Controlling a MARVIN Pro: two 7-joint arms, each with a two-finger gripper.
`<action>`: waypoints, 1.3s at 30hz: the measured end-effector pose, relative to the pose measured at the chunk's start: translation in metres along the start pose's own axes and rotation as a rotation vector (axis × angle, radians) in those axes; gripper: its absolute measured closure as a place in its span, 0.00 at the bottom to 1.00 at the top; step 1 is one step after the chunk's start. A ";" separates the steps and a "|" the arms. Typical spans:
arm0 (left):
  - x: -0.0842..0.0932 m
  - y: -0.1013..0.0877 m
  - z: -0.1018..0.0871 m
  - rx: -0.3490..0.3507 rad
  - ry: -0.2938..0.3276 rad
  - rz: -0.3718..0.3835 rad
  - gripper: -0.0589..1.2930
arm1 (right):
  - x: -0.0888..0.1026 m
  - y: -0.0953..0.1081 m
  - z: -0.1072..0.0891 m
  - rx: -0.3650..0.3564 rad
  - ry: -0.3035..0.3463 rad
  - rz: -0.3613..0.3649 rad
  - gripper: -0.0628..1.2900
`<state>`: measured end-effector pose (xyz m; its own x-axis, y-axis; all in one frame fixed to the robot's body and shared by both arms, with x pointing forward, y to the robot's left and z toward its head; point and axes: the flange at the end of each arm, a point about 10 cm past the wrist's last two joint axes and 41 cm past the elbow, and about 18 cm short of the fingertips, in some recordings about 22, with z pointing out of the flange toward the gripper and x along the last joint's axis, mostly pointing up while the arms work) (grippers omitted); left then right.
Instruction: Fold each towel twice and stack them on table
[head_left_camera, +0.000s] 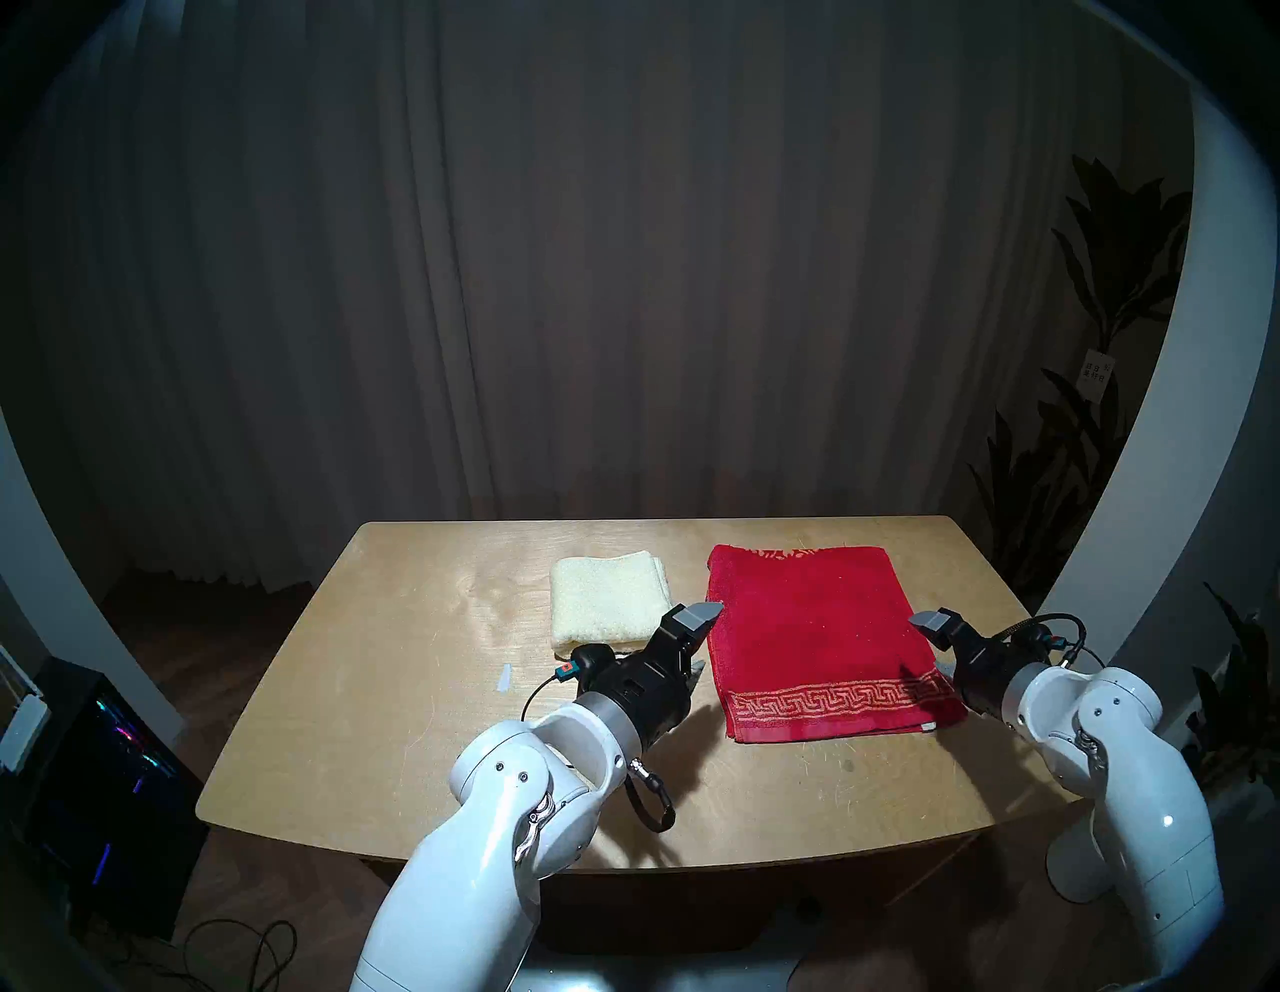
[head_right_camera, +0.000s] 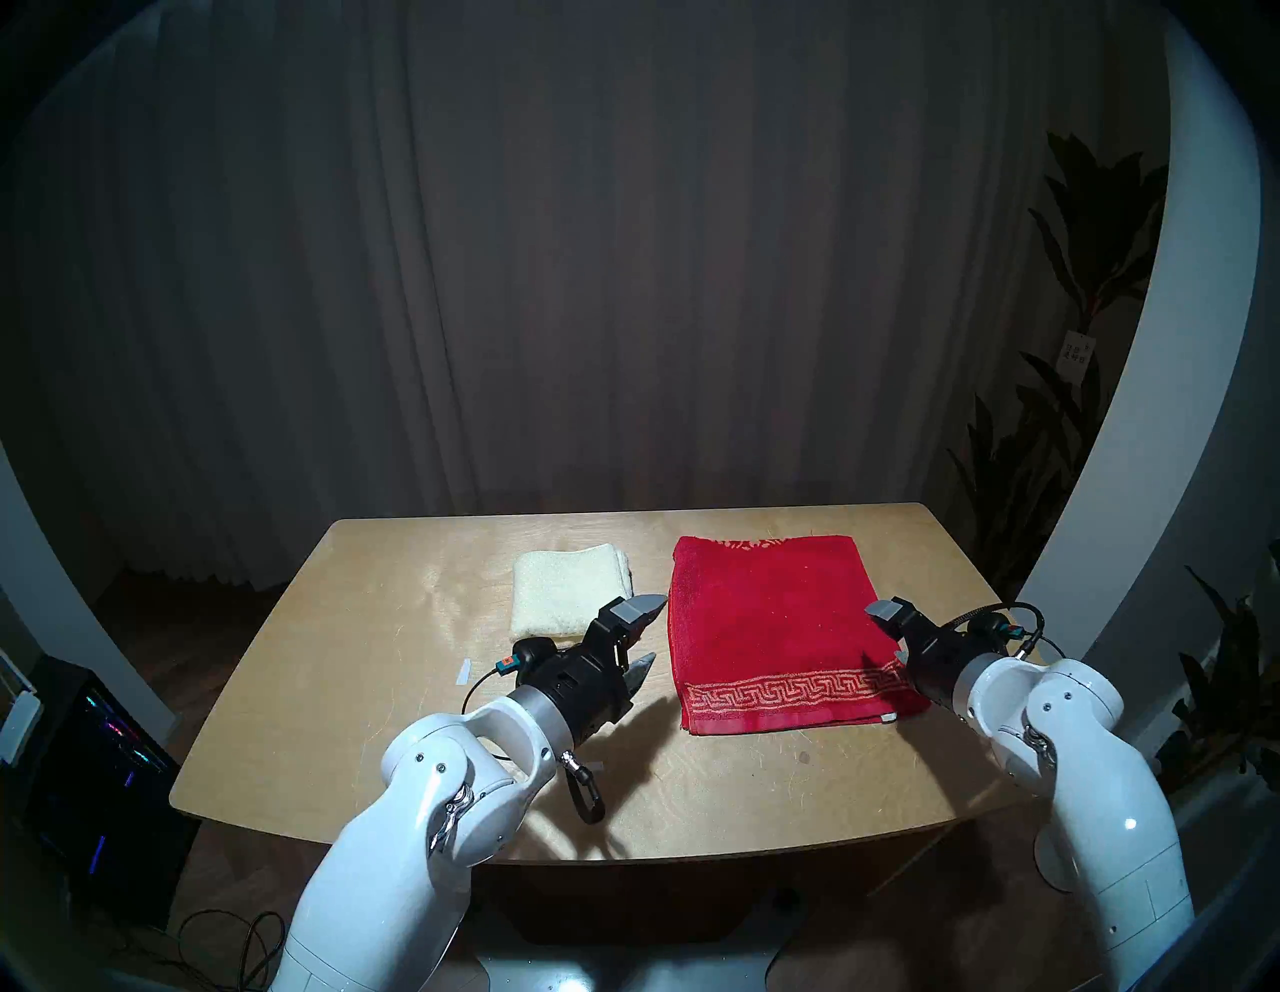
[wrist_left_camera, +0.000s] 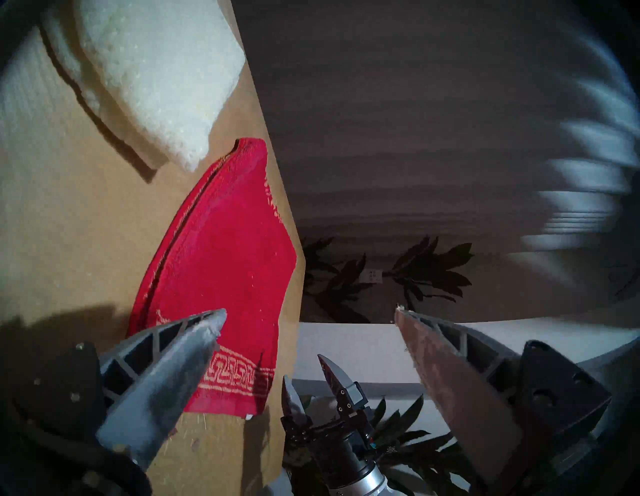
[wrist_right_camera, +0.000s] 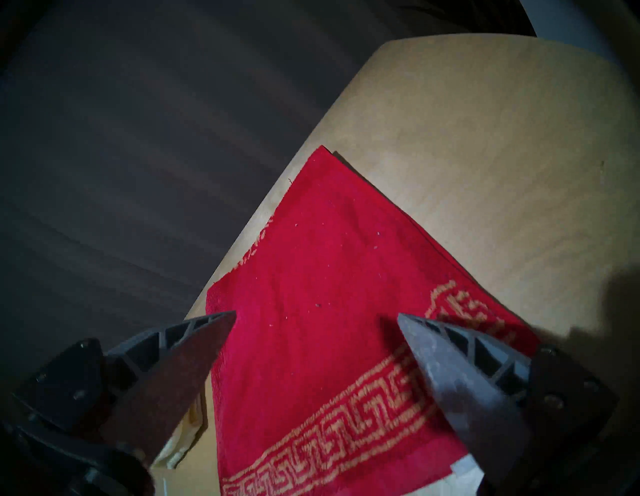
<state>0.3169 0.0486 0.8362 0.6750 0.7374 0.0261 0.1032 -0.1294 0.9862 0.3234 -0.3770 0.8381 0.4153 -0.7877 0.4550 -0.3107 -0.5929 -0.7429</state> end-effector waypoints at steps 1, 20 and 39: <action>0.000 0.001 0.000 0.000 -0.008 -0.008 0.06 | 0.001 0.001 -0.004 0.002 -0.010 0.013 0.05; -0.008 -0.022 -0.011 0.126 -0.126 -0.240 0.06 | 0.002 0.048 -0.064 0.041 -0.152 0.348 0.05; -0.036 -0.049 0.014 0.213 -0.100 -0.277 0.06 | -0.006 0.077 -0.034 0.031 -0.153 0.402 0.05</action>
<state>0.2978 0.0191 0.7851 0.6671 0.6968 -0.2635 0.4346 -0.0768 0.8973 0.2683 -0.4237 0.7950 0.3888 -0.9200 0.0498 -0.4490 -0.2365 -0.8617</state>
